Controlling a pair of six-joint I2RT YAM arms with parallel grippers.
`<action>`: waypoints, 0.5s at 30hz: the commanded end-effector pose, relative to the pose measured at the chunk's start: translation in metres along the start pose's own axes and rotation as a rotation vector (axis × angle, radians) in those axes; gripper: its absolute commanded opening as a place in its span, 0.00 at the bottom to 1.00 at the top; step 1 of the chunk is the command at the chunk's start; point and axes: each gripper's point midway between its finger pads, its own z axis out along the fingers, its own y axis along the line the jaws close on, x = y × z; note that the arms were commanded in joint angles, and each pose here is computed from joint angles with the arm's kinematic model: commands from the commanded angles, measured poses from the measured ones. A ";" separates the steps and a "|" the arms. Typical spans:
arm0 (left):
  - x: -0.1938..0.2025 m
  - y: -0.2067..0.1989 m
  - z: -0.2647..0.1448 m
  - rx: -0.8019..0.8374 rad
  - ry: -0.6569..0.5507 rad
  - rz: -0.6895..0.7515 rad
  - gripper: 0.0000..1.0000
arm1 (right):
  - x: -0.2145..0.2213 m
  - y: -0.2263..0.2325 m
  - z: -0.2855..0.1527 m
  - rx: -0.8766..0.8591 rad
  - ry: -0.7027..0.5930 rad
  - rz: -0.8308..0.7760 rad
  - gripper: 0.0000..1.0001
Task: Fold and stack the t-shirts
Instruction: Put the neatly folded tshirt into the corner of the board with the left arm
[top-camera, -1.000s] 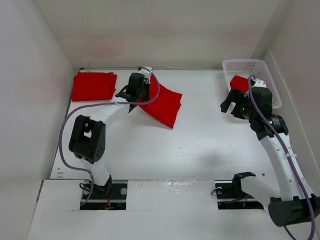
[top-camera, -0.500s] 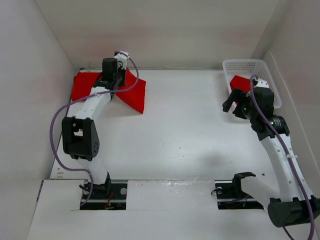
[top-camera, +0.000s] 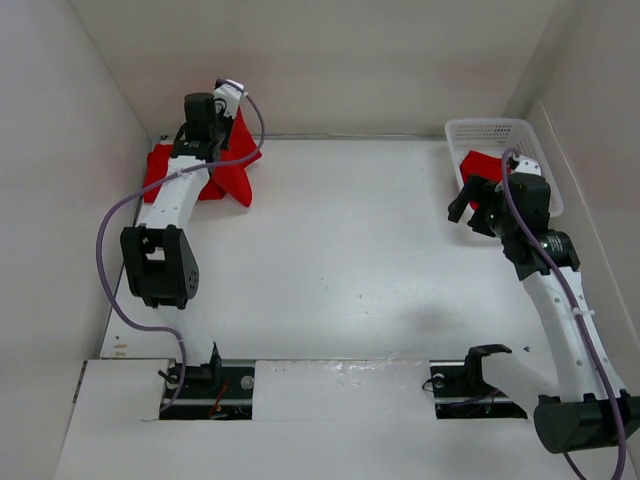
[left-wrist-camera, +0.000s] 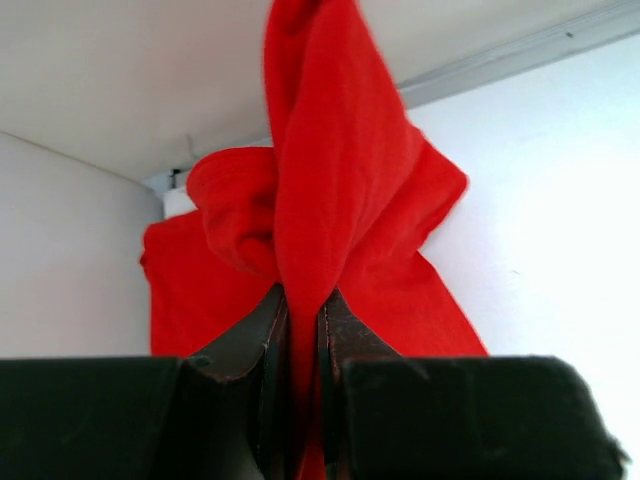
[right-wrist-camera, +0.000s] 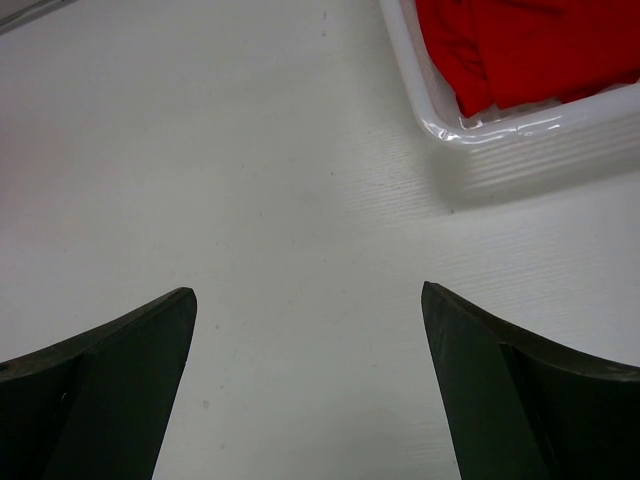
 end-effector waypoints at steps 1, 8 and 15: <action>-0.038 0.037 -0.005 -0.068 -0.092 0.011 0.00 | -0.023 0.004 -0.003 -0.011 -0.074 -0.001 1.00; -0.050 0.047 0.000 -0.092 -0.093 0.051 0.00 | -0.031 0.006 -0.001 -0.016 -0.095 0.015 1.00; -0.064 0.066 -0.004 -0.128 -0.123 0.068 0.00 | -0.031 0.009 0.007 -0.021 -0.080 0.032 1.00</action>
